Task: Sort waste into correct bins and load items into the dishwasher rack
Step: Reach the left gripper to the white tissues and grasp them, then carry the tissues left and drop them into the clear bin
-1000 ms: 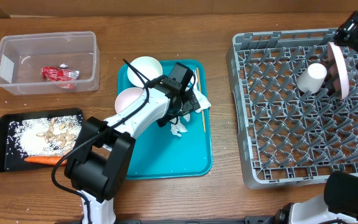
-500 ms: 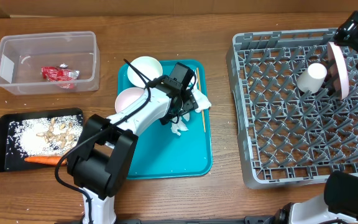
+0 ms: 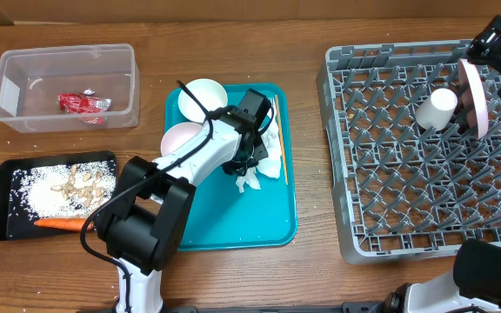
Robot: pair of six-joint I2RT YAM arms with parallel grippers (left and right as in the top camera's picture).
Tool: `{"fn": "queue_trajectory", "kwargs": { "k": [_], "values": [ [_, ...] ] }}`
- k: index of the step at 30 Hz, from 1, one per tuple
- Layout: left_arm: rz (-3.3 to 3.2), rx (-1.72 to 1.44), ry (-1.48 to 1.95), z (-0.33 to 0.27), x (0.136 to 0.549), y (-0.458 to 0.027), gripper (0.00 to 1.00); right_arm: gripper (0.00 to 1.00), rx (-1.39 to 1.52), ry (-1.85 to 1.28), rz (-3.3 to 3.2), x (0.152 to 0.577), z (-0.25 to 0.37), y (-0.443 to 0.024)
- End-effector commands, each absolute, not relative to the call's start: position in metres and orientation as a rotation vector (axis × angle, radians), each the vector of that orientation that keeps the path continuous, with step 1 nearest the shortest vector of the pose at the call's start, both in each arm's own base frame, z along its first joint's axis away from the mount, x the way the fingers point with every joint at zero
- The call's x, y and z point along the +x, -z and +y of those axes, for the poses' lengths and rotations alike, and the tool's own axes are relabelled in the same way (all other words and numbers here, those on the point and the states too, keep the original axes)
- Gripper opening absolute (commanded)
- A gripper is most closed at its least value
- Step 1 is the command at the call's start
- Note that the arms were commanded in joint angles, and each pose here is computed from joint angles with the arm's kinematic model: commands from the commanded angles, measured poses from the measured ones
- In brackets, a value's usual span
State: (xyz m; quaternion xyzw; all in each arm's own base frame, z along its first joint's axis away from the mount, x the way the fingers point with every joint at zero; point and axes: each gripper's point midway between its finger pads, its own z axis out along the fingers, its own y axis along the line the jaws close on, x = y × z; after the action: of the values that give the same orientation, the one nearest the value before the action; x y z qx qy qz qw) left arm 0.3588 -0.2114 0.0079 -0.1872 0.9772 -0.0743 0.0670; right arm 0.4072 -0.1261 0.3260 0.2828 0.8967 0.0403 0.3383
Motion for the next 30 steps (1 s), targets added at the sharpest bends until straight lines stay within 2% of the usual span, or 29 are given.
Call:
{"fn": "queue_trajectory", "kwargs": {
  "k": [1, 11, 16, 21, 30],
  "values": [
    [2.979, -0.501, 0.182, -0.214, 0.363, -0.022, 0.04, 1.00, 0.746, -0.098, 2.318, 0.406, -0.128, -0.331],
    [2.943, -0.385, 0.218, -0.219, 0.384, -0.140, 0.04, 1.00, 0.746, -0.098, 2.318, 0.406, -0.128, -0.331],
    [2.876, -0.408, 0.250, -0.198, 0.403, -0.184, 0.04, 1.00, 0.746, -0.098, 2.318, 0.406, -0.128, -0.331],
    [2.765, -0.610, 0.261, -0.133, 0.435, -0.216, 0.04, 1.00, 0.746, -0.098, 2.317, 0.406, -0.128, -0.331],
    [2.483, -1.013, 0.239, 0.021, 0.483, -0.231, 0.04, 1.00, 0.746, -0.098, 2.318, 0.406, -0.128, -0.331]
  ]
}}
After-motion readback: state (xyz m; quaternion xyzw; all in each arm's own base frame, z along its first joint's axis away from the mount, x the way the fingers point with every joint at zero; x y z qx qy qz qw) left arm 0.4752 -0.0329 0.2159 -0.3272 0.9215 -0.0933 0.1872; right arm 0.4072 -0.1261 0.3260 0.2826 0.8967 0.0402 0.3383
